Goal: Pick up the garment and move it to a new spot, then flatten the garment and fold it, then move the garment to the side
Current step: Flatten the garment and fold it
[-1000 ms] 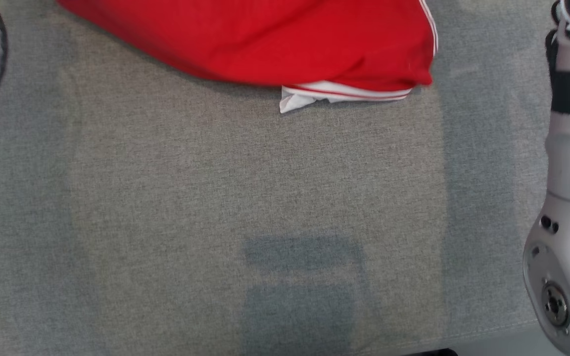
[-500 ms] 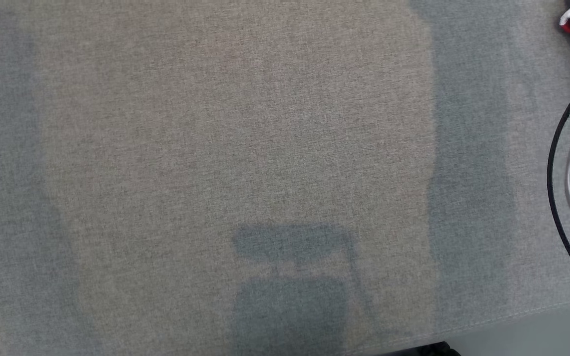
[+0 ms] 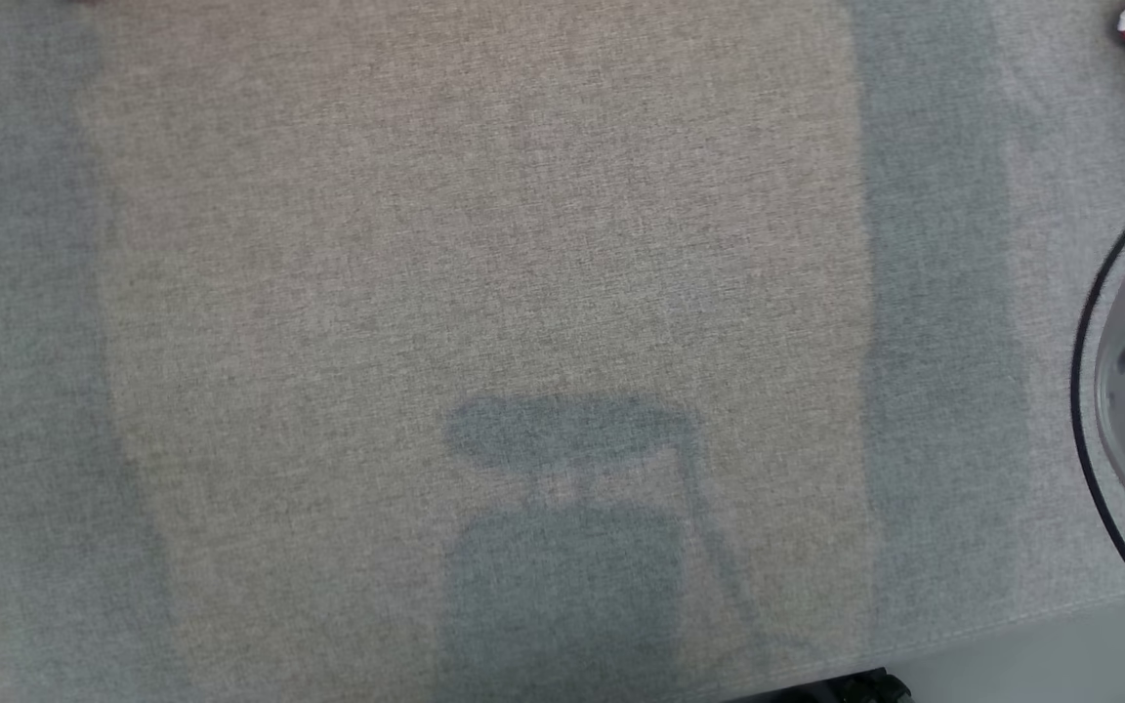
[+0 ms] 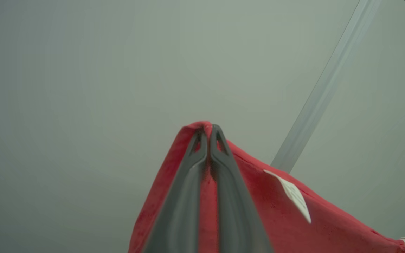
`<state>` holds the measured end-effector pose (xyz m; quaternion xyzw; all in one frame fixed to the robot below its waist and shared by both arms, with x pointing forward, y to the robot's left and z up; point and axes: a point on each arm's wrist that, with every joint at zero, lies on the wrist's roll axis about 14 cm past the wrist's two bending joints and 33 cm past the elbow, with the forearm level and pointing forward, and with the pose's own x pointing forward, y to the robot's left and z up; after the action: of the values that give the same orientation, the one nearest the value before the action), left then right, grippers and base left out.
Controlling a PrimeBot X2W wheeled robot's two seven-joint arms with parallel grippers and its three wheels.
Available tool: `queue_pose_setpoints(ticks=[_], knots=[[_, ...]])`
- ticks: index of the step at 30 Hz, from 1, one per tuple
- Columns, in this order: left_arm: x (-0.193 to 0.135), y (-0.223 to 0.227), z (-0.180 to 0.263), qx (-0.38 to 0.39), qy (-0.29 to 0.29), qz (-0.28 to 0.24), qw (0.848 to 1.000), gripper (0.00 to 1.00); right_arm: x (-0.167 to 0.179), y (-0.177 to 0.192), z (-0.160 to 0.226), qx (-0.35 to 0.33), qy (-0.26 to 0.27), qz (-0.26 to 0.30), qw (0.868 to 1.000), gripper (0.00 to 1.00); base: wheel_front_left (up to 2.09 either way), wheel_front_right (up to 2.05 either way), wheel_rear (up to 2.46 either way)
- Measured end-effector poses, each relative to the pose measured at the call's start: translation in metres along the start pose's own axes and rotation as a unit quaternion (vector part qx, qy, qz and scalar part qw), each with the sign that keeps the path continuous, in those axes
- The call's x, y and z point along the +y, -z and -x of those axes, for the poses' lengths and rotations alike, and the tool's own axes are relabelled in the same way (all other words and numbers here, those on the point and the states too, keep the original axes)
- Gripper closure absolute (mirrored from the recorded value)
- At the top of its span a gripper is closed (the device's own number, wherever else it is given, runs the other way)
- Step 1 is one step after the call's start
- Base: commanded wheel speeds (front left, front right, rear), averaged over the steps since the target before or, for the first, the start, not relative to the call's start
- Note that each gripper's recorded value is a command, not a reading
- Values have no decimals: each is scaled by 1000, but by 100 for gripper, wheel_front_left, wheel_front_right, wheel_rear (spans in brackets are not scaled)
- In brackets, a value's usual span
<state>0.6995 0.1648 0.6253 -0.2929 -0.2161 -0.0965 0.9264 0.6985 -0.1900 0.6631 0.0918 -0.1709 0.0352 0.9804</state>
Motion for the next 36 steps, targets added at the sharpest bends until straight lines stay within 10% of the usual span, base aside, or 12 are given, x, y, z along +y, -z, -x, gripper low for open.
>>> queue_pose_setpoints(ticks=[11, 25, 36], knots=[[36, 70, 116, 126, -81, 50, 987, 100, -13, 85, 103, 215, -17, -68, 974, 100, 0, 0, 0], [47, 46, 263, 172, -233, 121, 949, 100, -4, 64, 278, 355, 12, -170, 919, 100, 0, 0, 0], [41, 14, 341, 157, -304, 130, 930, 100, -2, 47, 345, 372, 34, -185, 909, 100, 0, 0, 0]])
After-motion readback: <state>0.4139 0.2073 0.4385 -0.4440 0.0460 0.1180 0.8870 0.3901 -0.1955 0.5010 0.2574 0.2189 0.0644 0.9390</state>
